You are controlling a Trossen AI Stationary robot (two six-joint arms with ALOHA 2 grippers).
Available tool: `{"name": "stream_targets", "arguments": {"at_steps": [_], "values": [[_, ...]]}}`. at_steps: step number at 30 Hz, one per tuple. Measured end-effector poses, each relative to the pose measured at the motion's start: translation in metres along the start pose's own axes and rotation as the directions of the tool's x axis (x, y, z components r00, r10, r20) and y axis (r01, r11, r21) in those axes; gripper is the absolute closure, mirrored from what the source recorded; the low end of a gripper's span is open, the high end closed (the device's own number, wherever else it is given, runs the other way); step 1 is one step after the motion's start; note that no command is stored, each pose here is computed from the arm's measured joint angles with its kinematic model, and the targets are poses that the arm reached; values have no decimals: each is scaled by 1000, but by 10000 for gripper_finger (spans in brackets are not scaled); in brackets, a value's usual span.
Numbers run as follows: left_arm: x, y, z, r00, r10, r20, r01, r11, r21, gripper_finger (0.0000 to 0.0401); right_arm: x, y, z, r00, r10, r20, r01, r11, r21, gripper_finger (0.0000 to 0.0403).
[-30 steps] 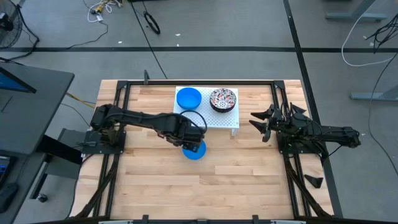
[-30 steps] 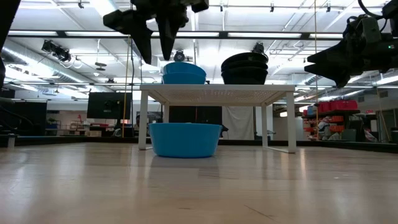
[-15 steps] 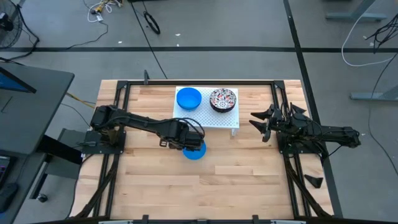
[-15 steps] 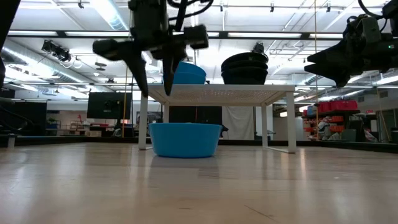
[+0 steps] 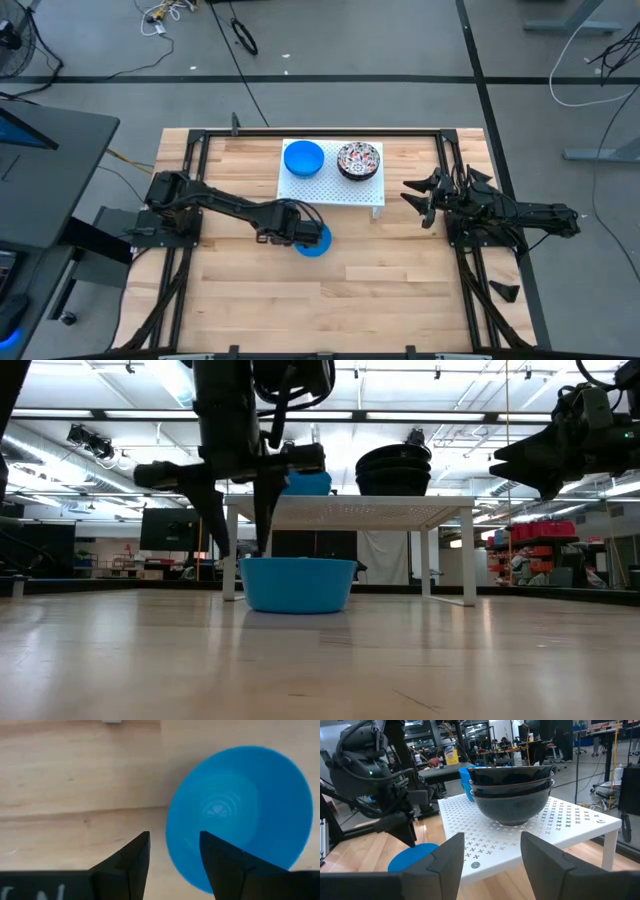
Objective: Pick & Place Mini bowls
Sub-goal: Stack the blue bowl on top of the other blue bowl on the shelf
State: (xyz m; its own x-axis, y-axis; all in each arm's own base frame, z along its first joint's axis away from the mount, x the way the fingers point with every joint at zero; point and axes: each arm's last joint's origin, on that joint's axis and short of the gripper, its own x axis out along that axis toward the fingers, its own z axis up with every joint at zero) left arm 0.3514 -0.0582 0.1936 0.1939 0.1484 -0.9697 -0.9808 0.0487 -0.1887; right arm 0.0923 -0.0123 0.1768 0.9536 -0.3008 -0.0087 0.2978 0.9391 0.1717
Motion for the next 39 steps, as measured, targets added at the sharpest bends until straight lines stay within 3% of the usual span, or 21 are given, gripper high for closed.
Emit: {"name": "stream_targets", "arguments": {"at_steps": [12, 24, 39], "values": [[43, -6, -15, 999, 46, -13, -46, 999, 27, 224, 0, 0, 0, 1000, 1, 0, -1, 1000, 0, 207], [43, -5, -30, 999, 32, -32, -30, 998, 47, 229, 0, 0, 0, 1000, 1, 1, -1, 1000, 0, 207], [38, -1, -56, 992, 36, -121, -13, 983, 185, 391, 0, 0, 0, 1000, 0, 1, 0, 1000, 0, 207]]}}
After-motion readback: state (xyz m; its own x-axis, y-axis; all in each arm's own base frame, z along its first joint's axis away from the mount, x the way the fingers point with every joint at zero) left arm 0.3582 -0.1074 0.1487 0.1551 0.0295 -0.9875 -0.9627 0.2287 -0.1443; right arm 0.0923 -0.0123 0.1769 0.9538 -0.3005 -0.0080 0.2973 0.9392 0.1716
